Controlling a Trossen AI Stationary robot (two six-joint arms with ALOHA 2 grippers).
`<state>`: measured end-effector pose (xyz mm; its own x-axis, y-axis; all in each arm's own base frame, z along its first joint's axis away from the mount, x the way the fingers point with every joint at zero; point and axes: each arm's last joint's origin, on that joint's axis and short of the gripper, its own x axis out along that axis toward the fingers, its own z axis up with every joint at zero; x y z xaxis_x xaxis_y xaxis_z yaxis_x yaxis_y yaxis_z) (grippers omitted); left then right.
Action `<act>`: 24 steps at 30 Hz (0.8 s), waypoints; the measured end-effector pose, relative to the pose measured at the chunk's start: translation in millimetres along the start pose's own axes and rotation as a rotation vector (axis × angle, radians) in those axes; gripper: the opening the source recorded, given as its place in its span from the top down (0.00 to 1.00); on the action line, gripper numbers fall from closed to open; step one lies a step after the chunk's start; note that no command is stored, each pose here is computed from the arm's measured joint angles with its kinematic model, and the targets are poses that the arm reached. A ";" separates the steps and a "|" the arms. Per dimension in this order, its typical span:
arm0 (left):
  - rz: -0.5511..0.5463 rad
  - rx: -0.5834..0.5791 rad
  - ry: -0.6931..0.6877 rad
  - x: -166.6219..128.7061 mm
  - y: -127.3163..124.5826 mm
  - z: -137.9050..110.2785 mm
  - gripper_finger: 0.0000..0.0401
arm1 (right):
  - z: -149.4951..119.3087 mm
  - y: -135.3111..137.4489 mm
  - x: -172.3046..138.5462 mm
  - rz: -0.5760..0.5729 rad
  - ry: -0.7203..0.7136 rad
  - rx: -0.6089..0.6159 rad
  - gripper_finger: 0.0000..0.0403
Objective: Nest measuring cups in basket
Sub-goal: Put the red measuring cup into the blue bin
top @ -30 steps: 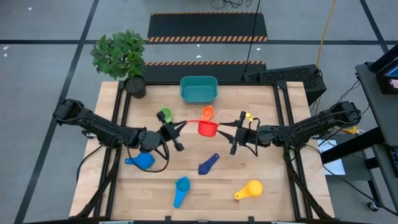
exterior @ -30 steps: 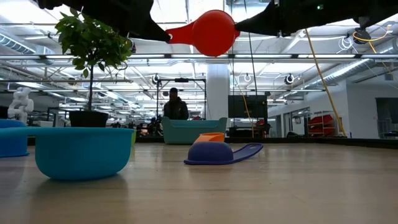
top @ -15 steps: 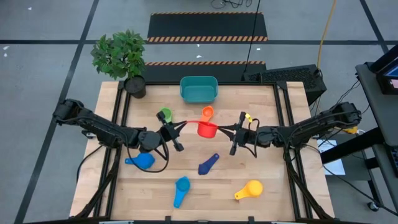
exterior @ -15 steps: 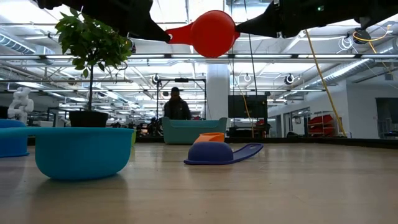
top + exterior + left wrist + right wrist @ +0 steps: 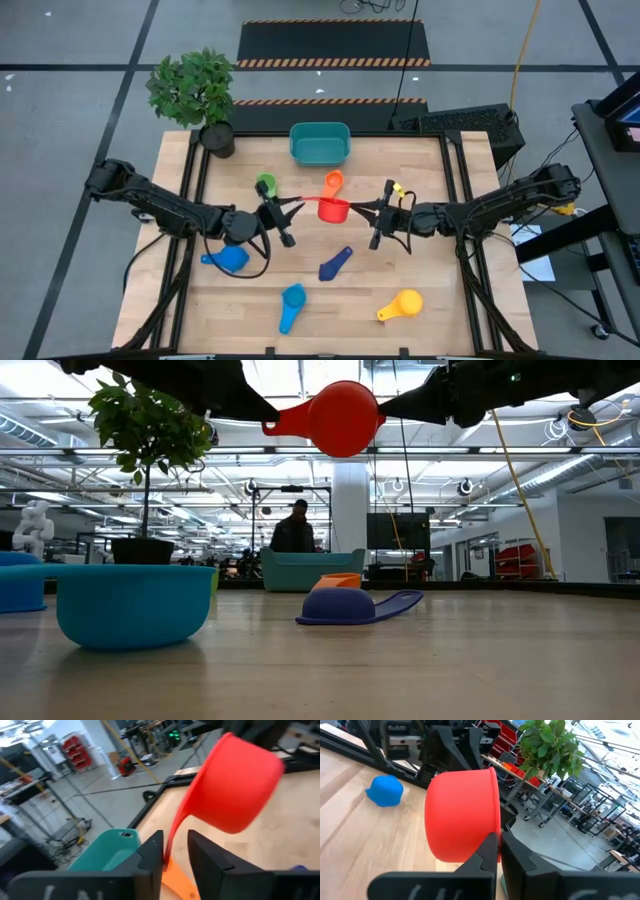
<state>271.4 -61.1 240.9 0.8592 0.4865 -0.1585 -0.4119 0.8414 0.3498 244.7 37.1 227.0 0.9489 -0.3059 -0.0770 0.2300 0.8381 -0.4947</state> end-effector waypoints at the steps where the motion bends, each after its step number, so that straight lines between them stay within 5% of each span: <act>1: -0.021 0.004 -0.002 -0.7 -0.8 0.1 0.74 | 0.0 0.0 0.0 0.000 0.000 -0.006 1.00; 10: -0.060 0.064 0.013 -11.9 -1.2 1.9 0.68 | -0.2 -0.7 -2.3 0.008 0.014 -0.059 1.00; 24: -0.027 0.080 0.000 -15.7 -1.9 4.8 0.68 | 7.0 -2.4 -3.3 0.049 -0.075 0.017 1.00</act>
<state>260.2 -71.4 247.2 0.8695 0.4642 -0.1690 -0.3634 0.8328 0.4177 242.5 39.3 234.5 0.9726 -0.2297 -0.0352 0.1856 0.8590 -0.4771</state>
